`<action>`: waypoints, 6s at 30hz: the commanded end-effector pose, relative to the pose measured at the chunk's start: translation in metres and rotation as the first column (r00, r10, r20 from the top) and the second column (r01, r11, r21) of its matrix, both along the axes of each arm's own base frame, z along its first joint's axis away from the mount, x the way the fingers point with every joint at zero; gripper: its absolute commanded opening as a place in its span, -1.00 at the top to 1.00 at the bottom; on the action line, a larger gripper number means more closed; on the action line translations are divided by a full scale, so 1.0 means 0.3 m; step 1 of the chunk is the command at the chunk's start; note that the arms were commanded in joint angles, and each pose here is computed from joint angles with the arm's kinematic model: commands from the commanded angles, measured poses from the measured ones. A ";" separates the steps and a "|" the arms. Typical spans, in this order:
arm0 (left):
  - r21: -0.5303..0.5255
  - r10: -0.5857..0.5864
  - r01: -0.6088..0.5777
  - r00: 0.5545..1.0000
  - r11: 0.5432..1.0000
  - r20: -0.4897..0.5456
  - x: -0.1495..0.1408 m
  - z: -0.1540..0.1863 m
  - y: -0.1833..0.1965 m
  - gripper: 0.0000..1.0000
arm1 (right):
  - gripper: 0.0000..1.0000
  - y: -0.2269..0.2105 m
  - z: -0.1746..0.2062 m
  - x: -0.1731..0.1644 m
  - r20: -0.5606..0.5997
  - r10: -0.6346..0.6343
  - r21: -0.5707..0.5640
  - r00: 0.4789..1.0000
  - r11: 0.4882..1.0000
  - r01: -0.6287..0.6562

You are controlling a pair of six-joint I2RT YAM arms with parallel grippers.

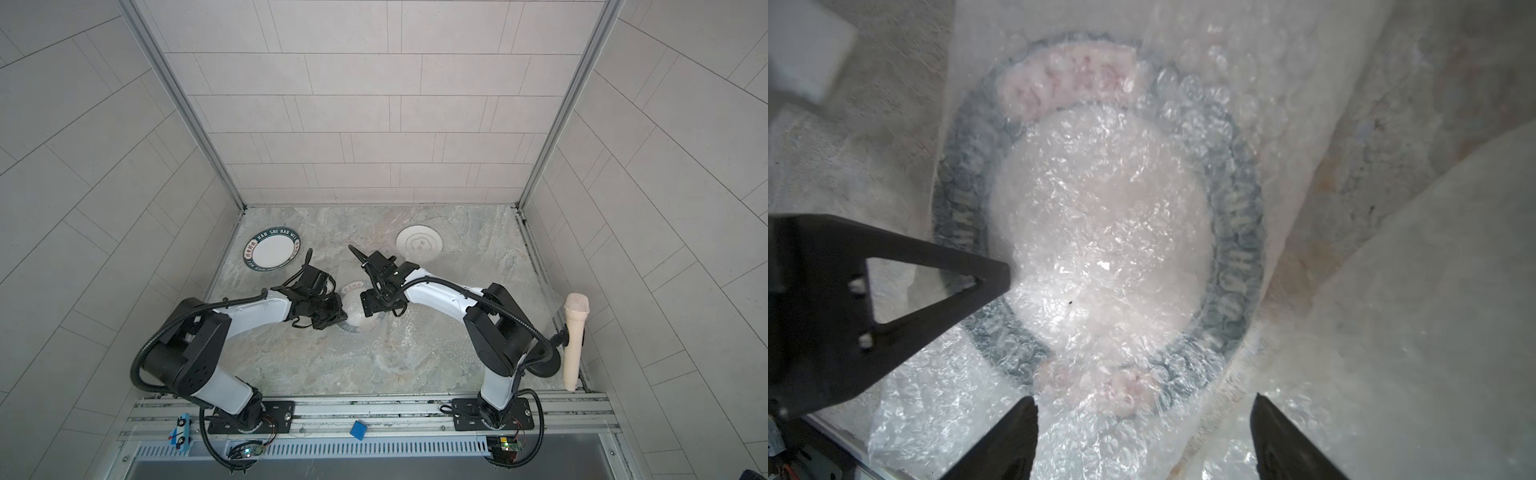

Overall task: Unpack dinner plates from bubble wrap
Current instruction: Unwrap the bubble wrap at the center of the board.

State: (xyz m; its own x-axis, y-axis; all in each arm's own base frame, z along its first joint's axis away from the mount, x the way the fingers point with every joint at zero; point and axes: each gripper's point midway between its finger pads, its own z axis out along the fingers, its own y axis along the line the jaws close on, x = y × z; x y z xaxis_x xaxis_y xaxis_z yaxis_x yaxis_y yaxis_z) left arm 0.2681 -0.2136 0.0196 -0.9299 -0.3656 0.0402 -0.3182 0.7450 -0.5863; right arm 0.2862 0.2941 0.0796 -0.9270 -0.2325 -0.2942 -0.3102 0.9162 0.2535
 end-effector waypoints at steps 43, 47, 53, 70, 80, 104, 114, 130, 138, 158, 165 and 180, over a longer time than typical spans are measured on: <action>0.141 0.054 -0.046 0.997 0.989 -0.060 -0.064 -0.135 0.115 1.00 | 1.00 0.041 -0.029 0.009 0.003 -0.014 -0.085 1.000 0.996 0.014; 0.155 0.060 -0.048 0.996 0.987 -0.072 -0.074 -0.149 0.130 1.00 | 1.00 0.020 0.005 0.031 0.015 -0.040 -0.050 0.999 0.998 0.041; 0.171 0.064 -0.048 0.994 0.984 -0.089 -0.090 -0.164 0.143 1.00 | 1.00 -0.050 0.006 0.064 0.026 -0.097 -0.057 0.995 0.994 0.099; 0.164 0.079 -0.064 0.993 0.984 -0.086 -0.085 -0.160 0.148 1.00 | 0.55 -0.027 0.083 0.059 0.115 0.020 -0.058 0.993 0.998 -0.014; 0.153 0.084 -0.071 0.993 0.986 -0.083 -0.082 -0.165 0.143 1.00 | -0.05 0.031 -0.074 0.012 0.031 0.087 -0.176 0.996 0.981 -0.081; 0.155 0.074 -0.059 0.993 0.986 -0.091 -0.094 -0.168 0.147 1.00 | 1.00 -0.016 -0.108 0.044 0.071 0.061 -0.271 0.996 0.962 -0.040; 0.191 0.086 -0.066 0.991 0.979 -0.101 -0.129 -0.174 0.187 1.00 | 1.00 -0.141 0.012 0.149 0.203 -0.138 -0.129 0.969 0.978 0.166; 0.107 0.062 -0.052 0.995 0.993 -0.085 -0.083 -0.152 0.142 1.00 | 0.38 -0.290 0.014 0.126 0.217 -0.271 -0.088 0.938 0.951 0.296; 0.074 0.050 -0.044 0.995 0.996 -0.081 -0.077 -0.147 0.125 1.00 | -0.08 -0.316 0.139 0.150 0.273 -0.295 -0.028 0.916 0.949 0.314; 0.043 0.038 -0.035 0.997 0.998 -0.074 -0.060 -0.143 0.103 1.00 | 0.07 -0.096 -0.077 0.185 0.002 -0.052 0.018 0.999 0.999 0.052; 0.044 0.035 -0.032 0.997 0.999 -0.075 -0.058 -0.145 0.101 1.00 | 0.15 -0.080 -0.132 0.178 -0.041 -0.044 0.066 0.998 0.997 0.046; 0.023 0.027 -0.025 0.997 0.999 -0.069 -0.045 -0.133 0.086 1.00 | 0.40 -0.096 -0.207 0.188 -0.107 -0.052 0.130 0.993 0.989 0.065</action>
